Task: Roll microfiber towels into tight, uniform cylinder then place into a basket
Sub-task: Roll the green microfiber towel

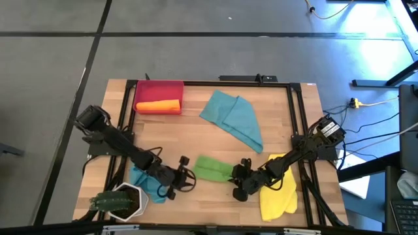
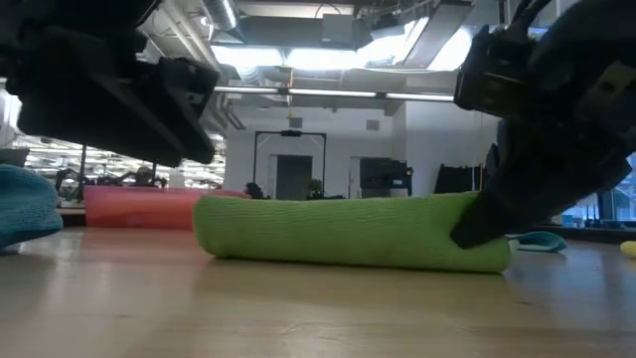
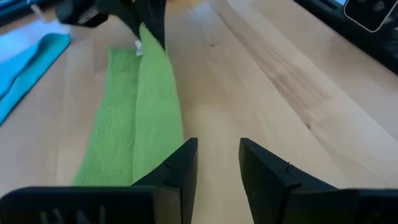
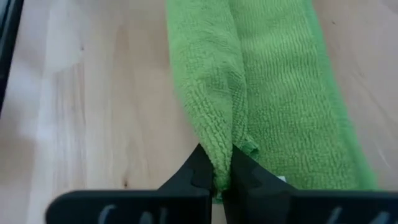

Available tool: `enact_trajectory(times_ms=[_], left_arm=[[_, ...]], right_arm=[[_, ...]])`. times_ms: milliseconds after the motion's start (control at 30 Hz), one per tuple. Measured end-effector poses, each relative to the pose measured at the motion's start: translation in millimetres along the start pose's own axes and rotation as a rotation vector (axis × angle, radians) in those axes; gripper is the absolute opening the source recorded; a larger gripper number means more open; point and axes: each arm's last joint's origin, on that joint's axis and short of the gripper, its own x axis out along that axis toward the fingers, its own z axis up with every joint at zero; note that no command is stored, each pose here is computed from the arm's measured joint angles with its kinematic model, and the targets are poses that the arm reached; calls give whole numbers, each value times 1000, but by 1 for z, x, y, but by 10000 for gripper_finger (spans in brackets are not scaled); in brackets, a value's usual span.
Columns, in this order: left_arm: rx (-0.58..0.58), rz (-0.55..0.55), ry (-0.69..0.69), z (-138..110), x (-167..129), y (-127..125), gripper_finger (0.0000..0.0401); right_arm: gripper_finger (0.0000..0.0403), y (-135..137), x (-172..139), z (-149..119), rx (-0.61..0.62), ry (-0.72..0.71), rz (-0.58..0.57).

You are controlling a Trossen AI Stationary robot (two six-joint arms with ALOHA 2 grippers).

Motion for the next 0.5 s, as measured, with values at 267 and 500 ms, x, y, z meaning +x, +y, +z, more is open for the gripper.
enact_trajectory(times_ms=[267,500], left_arm=[[78,0,2,19,20,-6,106],[76,45,43,16,32,1,106]], right_arm=[[12,-23,-6,-19,105,-136,172],[12,-51,-18,-38,229,-208,174]])
